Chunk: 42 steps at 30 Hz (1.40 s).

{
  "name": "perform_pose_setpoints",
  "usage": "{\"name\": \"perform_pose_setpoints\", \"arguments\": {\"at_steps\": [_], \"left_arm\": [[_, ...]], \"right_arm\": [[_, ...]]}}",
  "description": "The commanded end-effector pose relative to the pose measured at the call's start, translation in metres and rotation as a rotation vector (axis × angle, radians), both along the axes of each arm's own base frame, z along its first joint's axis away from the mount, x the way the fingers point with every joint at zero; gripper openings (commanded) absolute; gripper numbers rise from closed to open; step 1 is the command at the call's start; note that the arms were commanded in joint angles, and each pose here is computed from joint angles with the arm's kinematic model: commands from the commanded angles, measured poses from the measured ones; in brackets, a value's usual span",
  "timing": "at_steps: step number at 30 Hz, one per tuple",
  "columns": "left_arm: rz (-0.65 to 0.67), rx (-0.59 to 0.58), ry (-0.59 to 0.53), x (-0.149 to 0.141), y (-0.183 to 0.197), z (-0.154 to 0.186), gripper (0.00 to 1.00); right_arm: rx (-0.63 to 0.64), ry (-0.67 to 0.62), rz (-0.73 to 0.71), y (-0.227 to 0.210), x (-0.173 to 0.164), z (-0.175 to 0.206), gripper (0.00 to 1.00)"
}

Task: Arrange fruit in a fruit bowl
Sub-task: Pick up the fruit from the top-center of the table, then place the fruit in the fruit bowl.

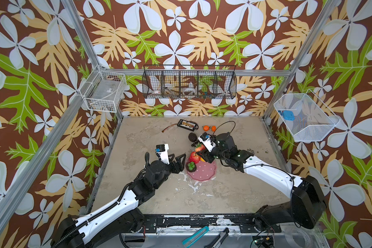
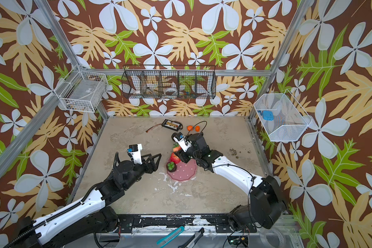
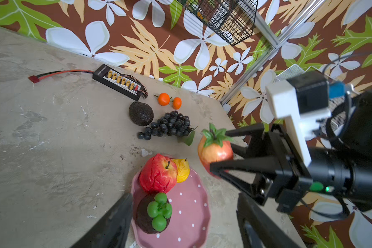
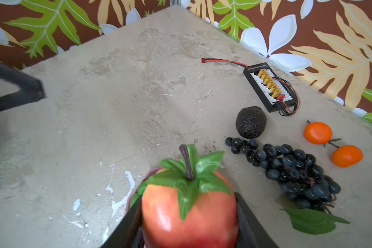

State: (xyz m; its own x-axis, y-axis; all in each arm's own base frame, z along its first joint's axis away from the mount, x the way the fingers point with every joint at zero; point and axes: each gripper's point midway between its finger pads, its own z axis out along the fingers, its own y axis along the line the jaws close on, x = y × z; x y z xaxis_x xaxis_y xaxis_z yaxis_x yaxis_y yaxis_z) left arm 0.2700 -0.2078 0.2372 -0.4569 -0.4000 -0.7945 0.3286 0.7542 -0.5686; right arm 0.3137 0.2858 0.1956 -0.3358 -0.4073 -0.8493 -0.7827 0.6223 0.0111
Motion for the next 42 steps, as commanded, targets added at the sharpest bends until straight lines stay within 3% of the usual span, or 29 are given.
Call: {"name": "perform_pose_setpoints", "arguments": {"at_steps": [1, 6, 11, 27, 42], "left_arm": [[-0.14, -0.032, 0.075, -0.014, -0.021, -0.002, 0.73], [-0.265, -0.029, 0.133, -0.024, -0.043, -0.006, 0.62], [-0.269, -0.026, 0.157, -0.025, -0.043, -0.009, 0.49], [-0.198, -0.009, 0.2, -0.019, -0.034, -0.024, 0.24], [-0.188, -0.008, 0.219, -0.017, -0.035, -0.03, 0.21]], "right_arm": [[0.049, -0.049, -0.028, 0.003, -0.011, 0.012, 0.52], [0.053, -0.069, -0.011, 0.009, -0.034, 0.01, 0.52], [0.036, -0.063, 0.018, 0.018, -0.049, -0.002, 0.52], [0.018, -0.074, 0.092, 0.044, -0.074, -0.01, 0.52], [0.02, -0.076, 0.113, 0.051, -0.077, -0.009, 0.52]]}}
